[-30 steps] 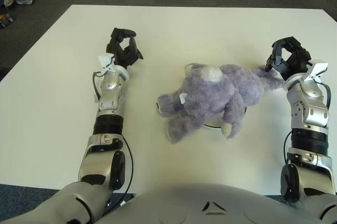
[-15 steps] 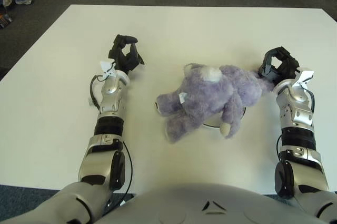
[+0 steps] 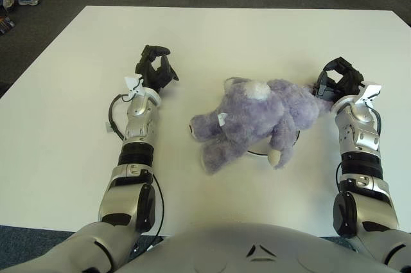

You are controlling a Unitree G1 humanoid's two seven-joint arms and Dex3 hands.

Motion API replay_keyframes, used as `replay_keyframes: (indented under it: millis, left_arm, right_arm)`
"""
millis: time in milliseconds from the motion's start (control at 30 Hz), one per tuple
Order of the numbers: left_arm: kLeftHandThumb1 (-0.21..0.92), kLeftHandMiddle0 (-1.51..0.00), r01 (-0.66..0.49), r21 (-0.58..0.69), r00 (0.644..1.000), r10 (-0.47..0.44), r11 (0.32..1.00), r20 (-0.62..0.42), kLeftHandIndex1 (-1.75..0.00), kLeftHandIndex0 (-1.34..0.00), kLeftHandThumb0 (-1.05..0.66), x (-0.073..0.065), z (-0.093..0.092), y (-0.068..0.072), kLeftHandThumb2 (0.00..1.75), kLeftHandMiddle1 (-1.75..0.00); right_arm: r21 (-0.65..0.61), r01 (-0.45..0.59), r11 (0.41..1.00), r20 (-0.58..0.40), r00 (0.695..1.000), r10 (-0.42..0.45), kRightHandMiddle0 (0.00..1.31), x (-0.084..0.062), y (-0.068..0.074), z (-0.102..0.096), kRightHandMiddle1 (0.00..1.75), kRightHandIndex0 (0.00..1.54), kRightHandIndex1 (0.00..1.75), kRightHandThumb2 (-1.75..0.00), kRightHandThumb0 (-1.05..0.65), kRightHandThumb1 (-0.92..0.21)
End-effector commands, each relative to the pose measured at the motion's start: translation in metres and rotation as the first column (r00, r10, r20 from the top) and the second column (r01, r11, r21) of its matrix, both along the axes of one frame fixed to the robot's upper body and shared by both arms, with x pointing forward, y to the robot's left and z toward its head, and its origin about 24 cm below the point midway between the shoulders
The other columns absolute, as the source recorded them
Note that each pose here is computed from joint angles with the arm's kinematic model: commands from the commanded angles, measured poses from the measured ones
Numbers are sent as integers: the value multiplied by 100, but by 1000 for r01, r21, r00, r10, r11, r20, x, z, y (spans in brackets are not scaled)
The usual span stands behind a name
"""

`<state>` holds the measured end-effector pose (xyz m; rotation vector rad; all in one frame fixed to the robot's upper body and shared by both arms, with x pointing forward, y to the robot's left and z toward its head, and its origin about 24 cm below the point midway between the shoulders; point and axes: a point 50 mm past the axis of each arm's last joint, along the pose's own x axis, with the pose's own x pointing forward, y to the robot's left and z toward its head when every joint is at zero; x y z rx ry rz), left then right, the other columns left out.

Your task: Put the doll into the plate.

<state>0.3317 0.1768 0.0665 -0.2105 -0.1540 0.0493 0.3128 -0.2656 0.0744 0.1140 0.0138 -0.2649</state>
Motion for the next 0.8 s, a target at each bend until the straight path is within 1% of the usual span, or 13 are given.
replay_keyframes:
  millis: [0, 367, 767]
  left_arm:
    - [63, -104, 6, -3, 1000, -6, 1000, 1, -175, -38, -39, 1, -1, -1, 92, -175]
    - [61, -103, 32, 16, 999, -33, 999, 8, -175, -39, -39, 0, -4, -1, 94, -175]
    - [60, -103, 27, 4, 999, -27, 1000, 17, -175, -40, -40, -3, -6, -4, 96, -175]
  right_arm:
    - [35, -49, 998, -27, 998, 50, 71, -2, 7, -5, 175, 94, 163, -175, -1, 10]
    - [49, -132, 990, -84, 987, 136, 69, -4, 9, -7, 175, 92, 169, -175, -1, 8]
    - [77, -178, 981, -109, 977, 186, 68, -5, 13, -13, 175, 89, 173, -175, -1, 6]
